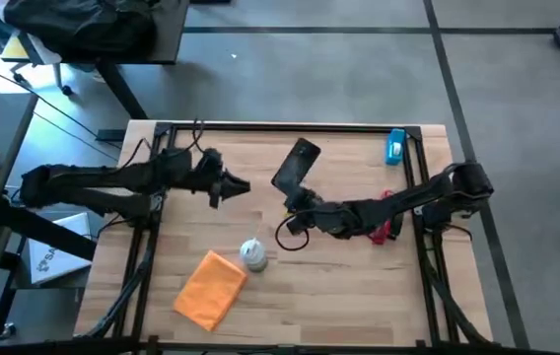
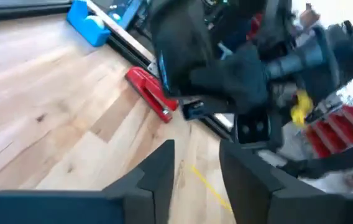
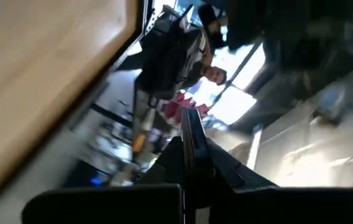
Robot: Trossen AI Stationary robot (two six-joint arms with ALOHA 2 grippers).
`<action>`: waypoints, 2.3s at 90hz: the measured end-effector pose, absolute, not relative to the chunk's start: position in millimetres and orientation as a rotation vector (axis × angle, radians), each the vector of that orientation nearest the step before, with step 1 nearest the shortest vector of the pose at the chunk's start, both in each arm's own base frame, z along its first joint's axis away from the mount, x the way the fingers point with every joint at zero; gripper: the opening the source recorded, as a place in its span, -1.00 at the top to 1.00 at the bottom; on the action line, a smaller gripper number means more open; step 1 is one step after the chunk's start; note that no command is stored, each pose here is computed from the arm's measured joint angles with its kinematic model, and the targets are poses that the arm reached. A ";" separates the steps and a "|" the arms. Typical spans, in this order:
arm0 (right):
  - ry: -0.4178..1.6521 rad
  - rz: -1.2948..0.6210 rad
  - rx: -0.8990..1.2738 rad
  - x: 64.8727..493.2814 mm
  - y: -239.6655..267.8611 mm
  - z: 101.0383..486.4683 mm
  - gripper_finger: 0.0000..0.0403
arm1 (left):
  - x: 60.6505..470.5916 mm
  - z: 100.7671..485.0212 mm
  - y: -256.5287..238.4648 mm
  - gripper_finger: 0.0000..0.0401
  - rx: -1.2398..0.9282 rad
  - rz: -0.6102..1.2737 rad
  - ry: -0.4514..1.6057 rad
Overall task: Apply microfiber cloth
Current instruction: Spray the cellphone using the spray bottle
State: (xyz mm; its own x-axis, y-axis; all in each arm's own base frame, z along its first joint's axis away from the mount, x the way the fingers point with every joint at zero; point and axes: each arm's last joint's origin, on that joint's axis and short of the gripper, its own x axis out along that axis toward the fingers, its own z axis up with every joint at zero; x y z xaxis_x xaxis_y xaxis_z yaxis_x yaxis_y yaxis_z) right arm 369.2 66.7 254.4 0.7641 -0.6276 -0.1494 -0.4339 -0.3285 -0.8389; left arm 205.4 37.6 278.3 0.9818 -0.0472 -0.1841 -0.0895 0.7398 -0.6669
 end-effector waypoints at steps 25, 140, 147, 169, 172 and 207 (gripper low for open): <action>0.662 -0.253 -2.018 374.3 72.5 260.2 1.00 | 212.9 272.2 44.6 0.22 -0.775 -0.098 0.244; 0.512 -0.220 -2.042 375.2 82.1 265.5 1.00 | 259.5 257.7 45.4 0.15 -0.861 -0.386 0.162; 0.508 -0.218 -2.043 374.9 83.5 265.5 1.00 | 259.4 257.7 45.1 0.20 -0.858 -0.397 0.167; 0.497 -0.217 -2.043 374.1 86.6 266.0 1.00 | 259.3 257.3 45.0 0.56 -0.843 -0.401 0.169; 0.497 -0.217 -2.043 374.1 86.6 266.0 1.00 | 259.3 257.2 45.0 0.61 -0.843 -0.401 0.170; 0.513 -0.193 -2.068 373.8 86.7 264.2 0.81 | 259.3 256.0 45.1 0.91 -0.837 -0.397 0.175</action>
